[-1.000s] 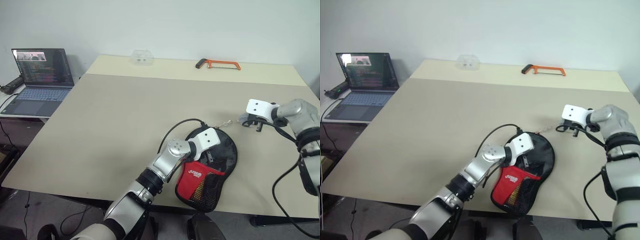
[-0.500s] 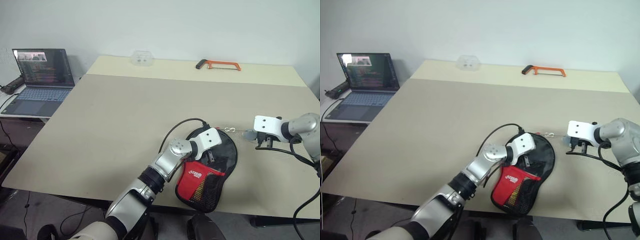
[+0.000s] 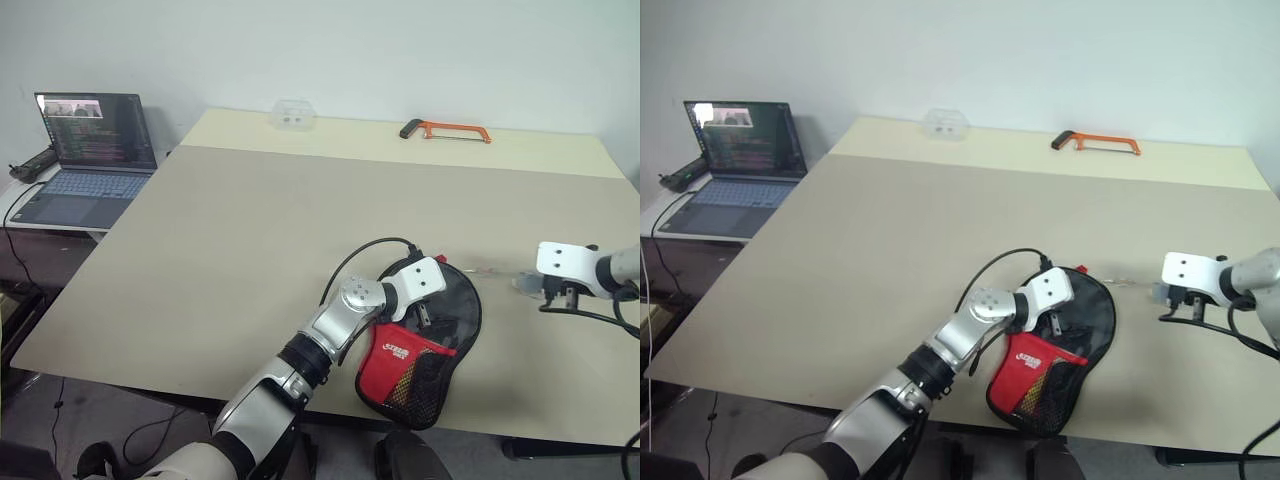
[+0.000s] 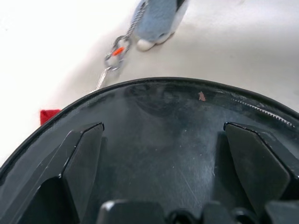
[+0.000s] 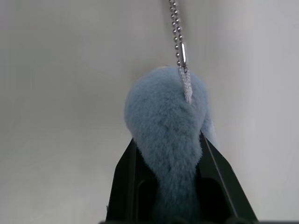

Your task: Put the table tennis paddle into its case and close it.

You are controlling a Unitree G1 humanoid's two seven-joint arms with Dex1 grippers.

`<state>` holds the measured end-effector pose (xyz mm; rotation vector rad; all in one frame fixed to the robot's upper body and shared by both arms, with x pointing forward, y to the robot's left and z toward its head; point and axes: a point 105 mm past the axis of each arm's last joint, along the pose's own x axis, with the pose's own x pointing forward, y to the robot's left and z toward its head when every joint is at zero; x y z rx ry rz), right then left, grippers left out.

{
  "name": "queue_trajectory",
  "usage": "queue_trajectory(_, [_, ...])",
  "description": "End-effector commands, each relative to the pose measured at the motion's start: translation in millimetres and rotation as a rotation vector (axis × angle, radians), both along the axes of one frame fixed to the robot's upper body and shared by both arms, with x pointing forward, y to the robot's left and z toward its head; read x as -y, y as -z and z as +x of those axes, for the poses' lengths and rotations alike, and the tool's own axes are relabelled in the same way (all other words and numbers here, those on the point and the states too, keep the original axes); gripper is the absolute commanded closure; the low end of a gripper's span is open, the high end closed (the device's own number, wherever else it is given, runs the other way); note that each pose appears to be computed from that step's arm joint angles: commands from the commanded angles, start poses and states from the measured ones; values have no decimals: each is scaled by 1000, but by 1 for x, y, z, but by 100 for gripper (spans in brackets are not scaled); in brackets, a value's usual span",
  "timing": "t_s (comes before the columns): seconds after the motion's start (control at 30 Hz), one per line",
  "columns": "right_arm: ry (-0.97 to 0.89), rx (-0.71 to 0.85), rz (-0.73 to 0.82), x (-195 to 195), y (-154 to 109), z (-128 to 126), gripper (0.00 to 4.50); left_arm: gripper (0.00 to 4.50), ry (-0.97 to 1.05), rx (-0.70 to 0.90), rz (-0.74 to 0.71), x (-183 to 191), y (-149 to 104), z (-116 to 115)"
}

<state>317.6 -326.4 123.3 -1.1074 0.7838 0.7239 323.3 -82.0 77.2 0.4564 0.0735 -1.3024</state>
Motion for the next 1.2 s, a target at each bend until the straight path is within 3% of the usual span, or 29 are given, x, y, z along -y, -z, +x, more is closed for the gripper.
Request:
queue_trajectory(0.03, [49,-29,-18,20,-17,-20,414,0,-41,-42,90,-17,26,3])
queue_trajectory(0.2, [-10,-164,22,7,-15,-54,414,0,-48,-43,94,-20,27,4])
queue_trajectory(0.43, [-148,-289,85,-46,-1,-88,414,0,-37,-40,108,-17,30,3])
queue_trajectory(0.77, [-331,-406,163,-105,14,-124,414,0,-22,-40,119,-13,31,2])
queue_trajectory(1.2, [-510,-520,201,-139,16,-158,415,0,-25,-40,132,-16,34,2])
